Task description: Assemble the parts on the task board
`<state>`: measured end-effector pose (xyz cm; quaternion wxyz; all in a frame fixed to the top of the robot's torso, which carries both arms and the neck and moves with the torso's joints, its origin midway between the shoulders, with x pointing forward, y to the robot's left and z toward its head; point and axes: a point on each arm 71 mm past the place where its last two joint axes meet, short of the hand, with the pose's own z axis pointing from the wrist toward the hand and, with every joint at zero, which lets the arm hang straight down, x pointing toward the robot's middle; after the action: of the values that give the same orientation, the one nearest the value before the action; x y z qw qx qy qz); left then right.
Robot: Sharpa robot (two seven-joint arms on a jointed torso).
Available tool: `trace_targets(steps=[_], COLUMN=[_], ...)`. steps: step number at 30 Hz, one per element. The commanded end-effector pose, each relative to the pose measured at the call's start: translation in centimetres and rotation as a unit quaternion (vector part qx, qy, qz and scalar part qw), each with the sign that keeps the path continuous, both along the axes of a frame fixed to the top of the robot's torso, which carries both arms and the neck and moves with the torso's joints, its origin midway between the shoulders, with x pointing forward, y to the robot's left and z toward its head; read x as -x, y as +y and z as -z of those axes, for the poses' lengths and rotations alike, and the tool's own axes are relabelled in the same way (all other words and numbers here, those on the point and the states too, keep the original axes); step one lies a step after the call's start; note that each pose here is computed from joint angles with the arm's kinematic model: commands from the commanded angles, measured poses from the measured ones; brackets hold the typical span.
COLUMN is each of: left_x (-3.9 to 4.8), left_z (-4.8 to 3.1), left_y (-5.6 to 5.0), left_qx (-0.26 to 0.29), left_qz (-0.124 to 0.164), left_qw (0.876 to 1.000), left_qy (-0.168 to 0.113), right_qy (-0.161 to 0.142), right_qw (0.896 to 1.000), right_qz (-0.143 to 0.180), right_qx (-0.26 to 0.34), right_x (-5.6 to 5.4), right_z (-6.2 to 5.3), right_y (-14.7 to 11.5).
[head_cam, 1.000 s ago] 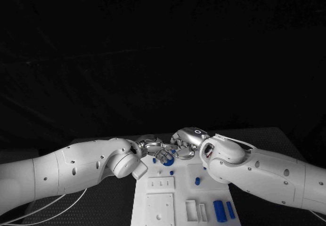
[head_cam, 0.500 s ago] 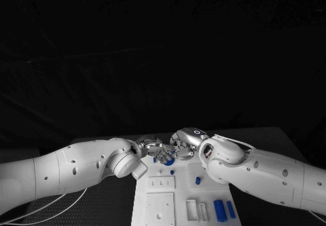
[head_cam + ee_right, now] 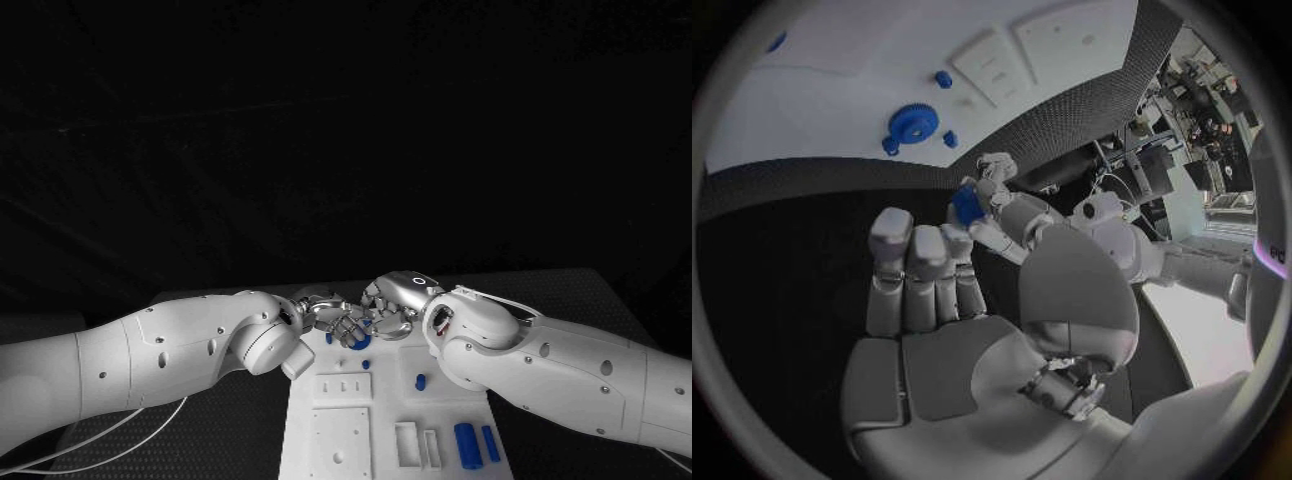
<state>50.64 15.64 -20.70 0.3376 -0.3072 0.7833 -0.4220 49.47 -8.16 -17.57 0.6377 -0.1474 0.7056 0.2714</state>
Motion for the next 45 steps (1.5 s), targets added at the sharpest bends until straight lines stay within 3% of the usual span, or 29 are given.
trace_targets(steps=[1,23,36,45], left_x=[0.08,0.11,0.01,0.13], left_z=[-0.37,-0.18,-0.09,0.00], left_y=[-0.68,-0.61,0.14,-0.09], left_qx=[0.003,-0.015,-0.017,-0.019], left_qz=[0.013,0.017,0.009,0.016], left_qw=[1.000,1.000,1.000,1.000], left_qy=[-0.002,0.004,0.009,0.016], right_qy=[0.006,0.009,0.012,0.011], right_qw=[1.000,1.000,1.000,1.000], right_qz=[-0.015,-0.015,-0.007,-0.010], right_qx=[0.010,0.015,0.019,0.016], right_x=[0.40,0.36,0.07,0.20], right_z=[0.39,0.52,0.84,0.81], right_y=[0.59,0.56,-0.22,-0.07])
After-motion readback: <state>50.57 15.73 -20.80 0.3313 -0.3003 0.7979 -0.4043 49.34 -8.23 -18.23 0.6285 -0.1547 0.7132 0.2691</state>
